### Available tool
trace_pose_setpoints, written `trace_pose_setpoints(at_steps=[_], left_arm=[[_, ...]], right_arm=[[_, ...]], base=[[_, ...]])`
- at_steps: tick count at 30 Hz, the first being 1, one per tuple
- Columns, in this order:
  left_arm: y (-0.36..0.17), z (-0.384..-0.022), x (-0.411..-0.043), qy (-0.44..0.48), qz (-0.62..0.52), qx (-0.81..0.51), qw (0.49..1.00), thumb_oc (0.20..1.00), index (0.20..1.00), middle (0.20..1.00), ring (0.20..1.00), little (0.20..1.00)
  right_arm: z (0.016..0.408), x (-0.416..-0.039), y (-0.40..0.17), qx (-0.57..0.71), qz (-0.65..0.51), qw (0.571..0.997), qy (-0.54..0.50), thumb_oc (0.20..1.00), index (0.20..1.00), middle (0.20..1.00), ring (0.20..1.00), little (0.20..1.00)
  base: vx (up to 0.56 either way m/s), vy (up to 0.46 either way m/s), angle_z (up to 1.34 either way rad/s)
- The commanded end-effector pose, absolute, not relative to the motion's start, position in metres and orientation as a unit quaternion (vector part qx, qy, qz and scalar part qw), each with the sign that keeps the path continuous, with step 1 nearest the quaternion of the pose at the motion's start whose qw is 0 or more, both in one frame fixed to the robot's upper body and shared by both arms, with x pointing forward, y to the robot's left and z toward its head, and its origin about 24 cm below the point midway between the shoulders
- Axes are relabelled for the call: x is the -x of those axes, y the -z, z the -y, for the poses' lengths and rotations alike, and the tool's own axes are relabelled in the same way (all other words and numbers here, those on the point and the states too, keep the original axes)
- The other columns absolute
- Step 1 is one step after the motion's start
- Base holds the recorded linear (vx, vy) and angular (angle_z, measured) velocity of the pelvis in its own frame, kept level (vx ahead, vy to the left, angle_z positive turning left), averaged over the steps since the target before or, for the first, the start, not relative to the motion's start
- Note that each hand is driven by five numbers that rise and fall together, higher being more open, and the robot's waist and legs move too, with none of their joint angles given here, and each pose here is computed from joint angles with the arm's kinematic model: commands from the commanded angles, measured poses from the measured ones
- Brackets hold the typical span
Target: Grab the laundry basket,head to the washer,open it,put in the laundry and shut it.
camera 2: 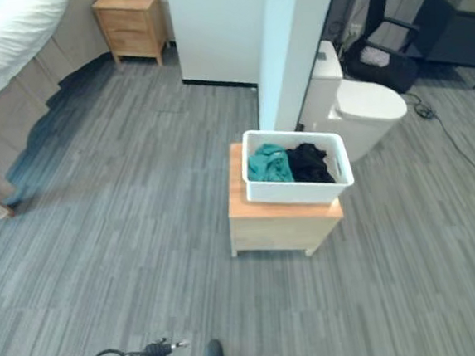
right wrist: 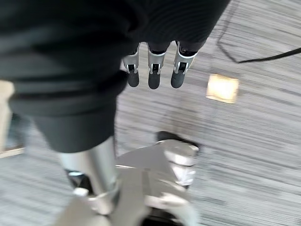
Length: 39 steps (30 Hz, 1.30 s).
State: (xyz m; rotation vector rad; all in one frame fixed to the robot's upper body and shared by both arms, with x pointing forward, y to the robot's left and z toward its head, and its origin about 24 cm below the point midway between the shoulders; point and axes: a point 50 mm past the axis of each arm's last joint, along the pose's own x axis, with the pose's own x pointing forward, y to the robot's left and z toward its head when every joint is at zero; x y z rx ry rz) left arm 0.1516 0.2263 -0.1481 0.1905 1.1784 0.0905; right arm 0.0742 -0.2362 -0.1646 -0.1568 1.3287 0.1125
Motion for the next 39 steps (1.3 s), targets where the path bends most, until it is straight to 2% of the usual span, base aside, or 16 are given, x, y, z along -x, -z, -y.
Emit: trace_pose_setpoints(at_steps=[1, 7, 22, 33, 39], left_arm=[[0.147, -0.216, -0.161, -0.027, -0.549, -0.104, 0.829, 1.000, 1.000, 1.000, 1.000, 1.000], [0.150, -0.214, -0.154, -0.010, -0.566, -0.130, 0.814, 1.000, 1.000, 1.000, 1.000, 1.000], [0.158, -0.214, -0.130, -0.006, -0.596, -0.139, 0.791, 1.000, 1.000, 1.000, 1.000, 1.000], [0.147, -0.195, -0.170, -0.002, -0.546, -0.125, 0.829, 1.000, 1.000, 1.000, 1.000, 1.000], [0.147, -0.192, -0.171, 0.006, -0.543, -0.127, 0.830, 1.000, 1.000, 1.000, 1.000, 1.000]], right_arm=[[0.236, -0.092, 0.160, 0.062, -0.584, 0.807, -0.062, 1.000, 1.000, 1.000, 1.000, 1.000], [0.232, -0.110, 0.156, 0.085, -0.556, 0.824, -0.067, 1.000, 1.000, 1.000, 1.000, 1.000], [0.236, -0.095, 0.160, 0.104, -0.581, 0.804, -0.071, 1.000, 1.000, 1.000, 1.000, 1.000], [0.258, -0.101, 0.154, 0.133, -0.579, 0.804, -0.029, 1.000, 1.000, 1.000, 1.000, 1.000], [0.254, -0.103, 0.154, 0.153, -0.579, 0.800, -0.041, 1.000, 1.000, 1.000, 1.000, 1.000]], base=[[0.17, 0.273, -0.13], [0.13, 0.087, -0.16], [0.15, -0.200, -0.11], [0.09, -0.244, 0.12], [0.18, 0.044, 0.17]])
